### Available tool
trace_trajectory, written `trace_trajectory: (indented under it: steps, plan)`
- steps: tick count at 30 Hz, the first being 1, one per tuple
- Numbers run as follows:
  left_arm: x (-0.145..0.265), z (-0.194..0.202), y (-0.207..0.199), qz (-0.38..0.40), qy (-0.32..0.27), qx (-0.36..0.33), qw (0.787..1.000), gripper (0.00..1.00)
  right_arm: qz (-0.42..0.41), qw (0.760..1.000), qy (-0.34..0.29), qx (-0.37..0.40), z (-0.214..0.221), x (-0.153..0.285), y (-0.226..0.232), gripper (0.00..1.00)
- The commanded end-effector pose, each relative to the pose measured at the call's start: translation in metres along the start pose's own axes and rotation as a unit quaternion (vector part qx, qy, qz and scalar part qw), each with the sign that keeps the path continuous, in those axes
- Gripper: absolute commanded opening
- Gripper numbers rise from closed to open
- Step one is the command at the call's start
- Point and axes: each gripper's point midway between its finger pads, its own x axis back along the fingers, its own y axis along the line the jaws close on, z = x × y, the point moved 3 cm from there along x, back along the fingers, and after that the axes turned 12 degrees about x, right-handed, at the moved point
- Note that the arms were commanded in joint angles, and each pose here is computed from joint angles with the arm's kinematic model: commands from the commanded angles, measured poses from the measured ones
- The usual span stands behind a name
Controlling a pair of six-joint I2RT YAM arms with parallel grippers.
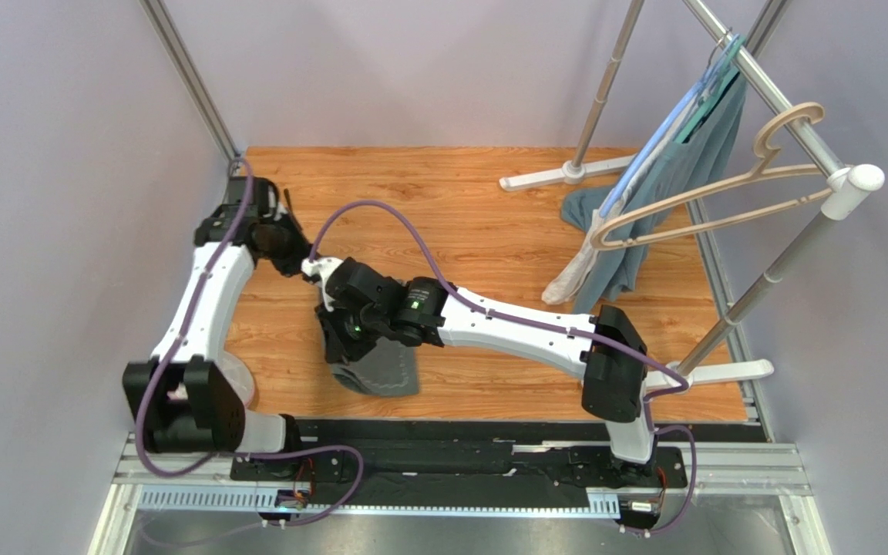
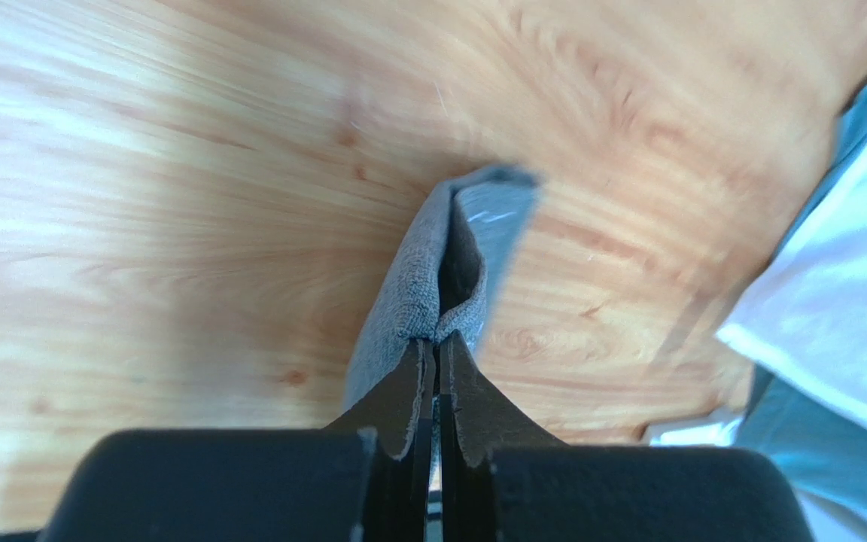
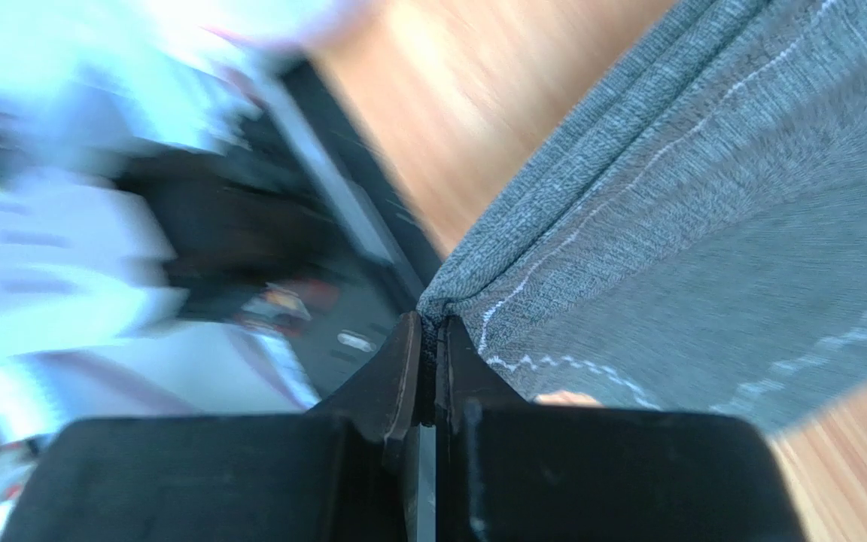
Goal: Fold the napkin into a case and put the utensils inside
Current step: Turn over the upper triangle folded napkin at the center of the board.
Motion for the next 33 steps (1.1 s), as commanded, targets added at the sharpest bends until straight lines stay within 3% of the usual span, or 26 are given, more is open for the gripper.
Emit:
trace_trajectory:
  steps: [1,2,3,5,7,8,10,11,14,15,20,25,31,33]
  plan:
    - [0.088,-0.034,-0.016,0.042,-0.122,-0.017,0.992,0.00,-0.173,0.979,-0.108,-0.001,-0.065,0.055,0.075,0.00]
    - [0.110,-0.041,-0.028,0.060,-0.148,-0.039,0.986,0.00,-0.186,0.976,-0.112,-0.004,-0.062,0.056,0.077,0.00]
    - [0.121,-0.042,-0.034,0.070,-0.160,-0.044,0.984,0.00,-0.208,0.966,-0.154,-0.008,-0.078,0.076,0.084,0.00]
    - [0.134,-0.043,-0.047,0.092,-0.167,-0.051,0.980,0.00,-0.227,0.962,-0.148,-0.034,-0.061,0.070,0.076,0.00]
    - [0.124,-0.046,-0.054,0.100,-0.161,-0.055,0.980,0.00,-0.248,0.948,-0.187,-0.065,-0.066,0.080,0.065,0.00]
    - [0.105,-0.043,-0.054,0.092,-0.140,-0.058,0.984,0.00,-0.248,0.951,-0.162,-0.086,-0.039,0.062,0.051,0.00]
    - [0.081,-0.045,-0.062,0.104,-0.128,-0.065,0.984,0.00,-0.272,0.936,-0.184,-0.126,-0.036,0.061,0.033,0.00]
    - [0.051,-0.044,-0.053,0.085,-0.104,-0.053,0.989,0.00,-0.284,0.932,-0.180,-0.136,-0.023,0.056,0.027,0.00]
    - [-0.012,-0.020,-0.075,0.098,-0.058,-0.077,0.991,0.00,-0.290,0.923,-0.186,-0.171,0.010,0.043,-0.006,0.00]
    - [-0.028,-0.006,-0.096,0.122,-0.048,-0.104,0.986,0.00,-0.274,0.926,-0.170,-0.195,0.037,0.034,-0.027,0.00]
    - [-0.122,0.025,-0.127,0.105,0.001,-0.137,0.985,0.00,-0.233,0.929,-0.154,-0.241,0.092,0.022,-0.079,0.00]
    - [-0.156,0.047,-0.162,0.135,0.015,-0.164,0.977,0.00,-0.190,0.935,-0.122,-0.274,0.137,0.021,-0.106,0.00]
    - [-0.180,0.061,-0.165,0.134,0.037,-0.172,0.975,0.00,-0.129,0.947,-0.085,-0.283,0.172,0.018,-0.119,0.00]
    - [-0.180,0.065,-0.166,0.137,0.041,-0.183,0.973,0.11,-0.096,0.948,-0.056,-0.300,0.183,0.018,-0.126,0.00]
